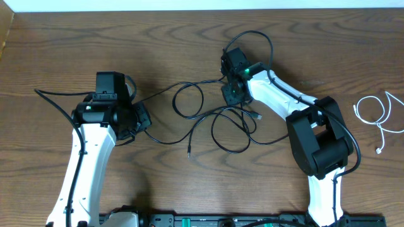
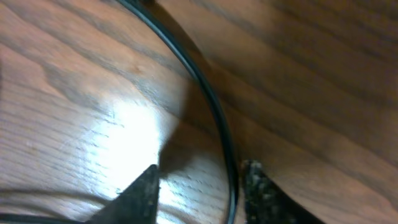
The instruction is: Untangle cables
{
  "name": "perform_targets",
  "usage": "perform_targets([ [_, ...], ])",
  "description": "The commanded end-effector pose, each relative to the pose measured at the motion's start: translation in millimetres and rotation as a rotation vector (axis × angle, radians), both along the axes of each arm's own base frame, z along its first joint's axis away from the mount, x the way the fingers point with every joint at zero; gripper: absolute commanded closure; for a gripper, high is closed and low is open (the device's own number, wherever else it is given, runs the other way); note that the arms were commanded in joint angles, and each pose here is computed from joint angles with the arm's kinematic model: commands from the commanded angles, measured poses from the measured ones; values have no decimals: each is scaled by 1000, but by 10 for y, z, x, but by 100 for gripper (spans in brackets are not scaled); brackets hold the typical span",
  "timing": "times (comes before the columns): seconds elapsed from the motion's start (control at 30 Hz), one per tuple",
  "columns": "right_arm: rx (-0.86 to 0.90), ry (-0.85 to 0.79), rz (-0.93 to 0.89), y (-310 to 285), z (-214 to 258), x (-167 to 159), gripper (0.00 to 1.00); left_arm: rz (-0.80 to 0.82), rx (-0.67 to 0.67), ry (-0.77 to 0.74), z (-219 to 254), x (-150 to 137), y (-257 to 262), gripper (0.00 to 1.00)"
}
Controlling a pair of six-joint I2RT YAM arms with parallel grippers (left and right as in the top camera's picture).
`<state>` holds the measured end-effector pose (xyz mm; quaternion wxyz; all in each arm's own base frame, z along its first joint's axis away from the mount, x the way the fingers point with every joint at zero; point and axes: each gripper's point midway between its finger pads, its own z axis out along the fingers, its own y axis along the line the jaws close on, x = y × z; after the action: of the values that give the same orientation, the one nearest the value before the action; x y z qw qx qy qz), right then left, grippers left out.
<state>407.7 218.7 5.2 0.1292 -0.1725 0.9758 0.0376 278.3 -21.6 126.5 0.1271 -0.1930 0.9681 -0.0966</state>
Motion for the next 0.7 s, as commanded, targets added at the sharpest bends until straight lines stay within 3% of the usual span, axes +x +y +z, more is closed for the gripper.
perform_targets([
  [0.0, -39, 30, 0, -62, -72, -98, 73, -14, 18, 7, -14, -16, 18, 93],
  [0.03, -42, 41, -12, -76, -80, -123, 78, -14, 18, 7, -14, -16, 18, 93],
  [0.07, -44, 47, -20, -94, -83, -130, 95, -14, 18, 7, -14, -16, 19, 93],
  [0.1, -44, 48, -23, -106, -82, -124, 99, -14, 18, 7, -14, -16, 19, 93],
  [0.33, -73, 19, -130, -485, 268, 73, 99, 10, 99, 8, -25, -12, 163, 93],
  [0.47, -222, -95, -378, -1387, 879, 294, 99, 80, 255, -1, -5, 10, 470, 93],
  [0.53, -320, -148, -520, -1980, 1174, 274, 99, 218, 300, -1, 17, -4, 685, 93],
  [0.67, -370, -174, -728, -2799, 1486, 125, 99, 403, 281, -14, 36, -12, 943, 93],
])
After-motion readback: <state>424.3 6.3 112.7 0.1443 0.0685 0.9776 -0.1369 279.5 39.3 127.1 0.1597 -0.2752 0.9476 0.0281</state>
